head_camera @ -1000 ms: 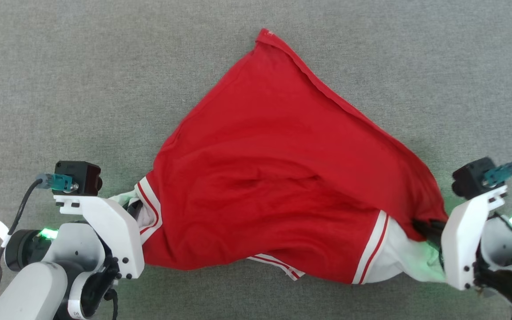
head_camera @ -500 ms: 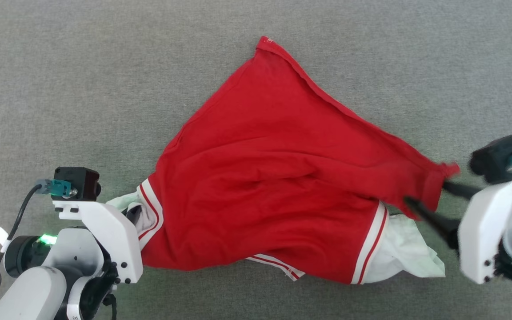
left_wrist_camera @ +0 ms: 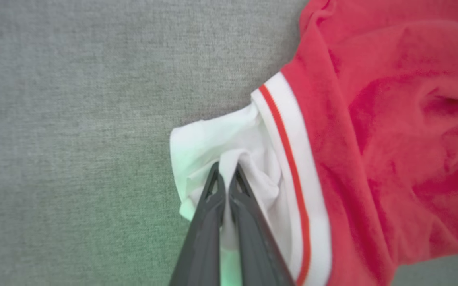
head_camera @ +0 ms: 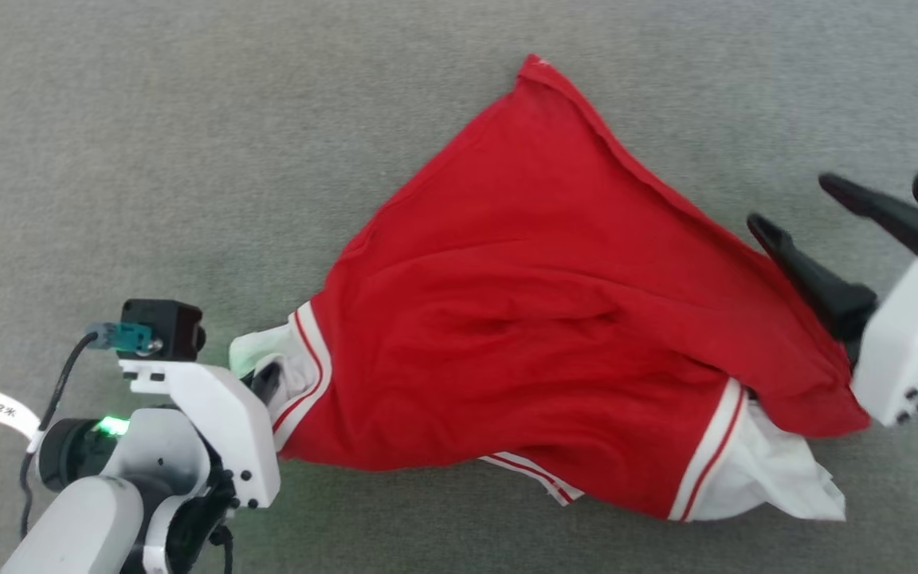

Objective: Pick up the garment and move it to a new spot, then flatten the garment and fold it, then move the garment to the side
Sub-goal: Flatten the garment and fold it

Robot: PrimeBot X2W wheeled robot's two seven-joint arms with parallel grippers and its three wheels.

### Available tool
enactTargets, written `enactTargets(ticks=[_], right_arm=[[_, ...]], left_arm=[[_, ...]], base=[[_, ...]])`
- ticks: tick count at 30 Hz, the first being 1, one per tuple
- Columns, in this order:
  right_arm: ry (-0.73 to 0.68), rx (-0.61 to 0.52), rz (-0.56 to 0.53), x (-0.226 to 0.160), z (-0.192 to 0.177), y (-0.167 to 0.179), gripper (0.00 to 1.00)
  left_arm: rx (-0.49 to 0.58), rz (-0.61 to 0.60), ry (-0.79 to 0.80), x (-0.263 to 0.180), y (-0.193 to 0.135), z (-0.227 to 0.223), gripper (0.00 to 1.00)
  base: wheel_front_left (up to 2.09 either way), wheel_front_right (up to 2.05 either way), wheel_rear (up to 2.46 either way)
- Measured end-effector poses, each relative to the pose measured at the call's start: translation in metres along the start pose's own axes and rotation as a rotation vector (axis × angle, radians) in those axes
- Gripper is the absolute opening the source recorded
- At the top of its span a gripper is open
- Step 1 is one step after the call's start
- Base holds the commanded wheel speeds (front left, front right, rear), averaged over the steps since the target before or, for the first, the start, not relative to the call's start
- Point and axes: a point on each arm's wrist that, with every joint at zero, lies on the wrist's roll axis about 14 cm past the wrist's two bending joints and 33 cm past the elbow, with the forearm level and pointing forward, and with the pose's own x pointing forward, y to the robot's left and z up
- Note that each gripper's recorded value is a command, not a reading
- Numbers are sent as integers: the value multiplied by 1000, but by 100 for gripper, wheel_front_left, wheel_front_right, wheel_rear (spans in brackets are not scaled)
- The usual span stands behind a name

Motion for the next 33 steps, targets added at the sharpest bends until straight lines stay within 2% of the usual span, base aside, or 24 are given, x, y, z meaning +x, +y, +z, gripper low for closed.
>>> enactTargets(ticks=[7,15,23,27,31,32,33], right_arm=[[-53,-37,84,55,28,11,100],[42,-81,145,132,27,18,100],[287,-102,205,192,-10,38,100],[471,-164,207,204,-40,42,100],[603,-139,216,207,-53,45,100],[621,-148,214,207,-53,45,69],[630,-153,212,207,-54,44,21]], left_arm=[[-20,-2,-7,-1,2,-2,0],[-52,17,-14,-6,10,-8,0],[-91,52,-9,-12,22,-20,0],[-109,70,-5,-13,29,-25,0],[-121,84,0,-13,35,-29,0],[-122,83,1,-13,35,-30,0],[-123,84,2,-12,35,-29,0]], base=[[0,0,0],[0,0,0],[0,0,0],[0,0,0],[0,0,0],[0,0,0],[0,0,0]])
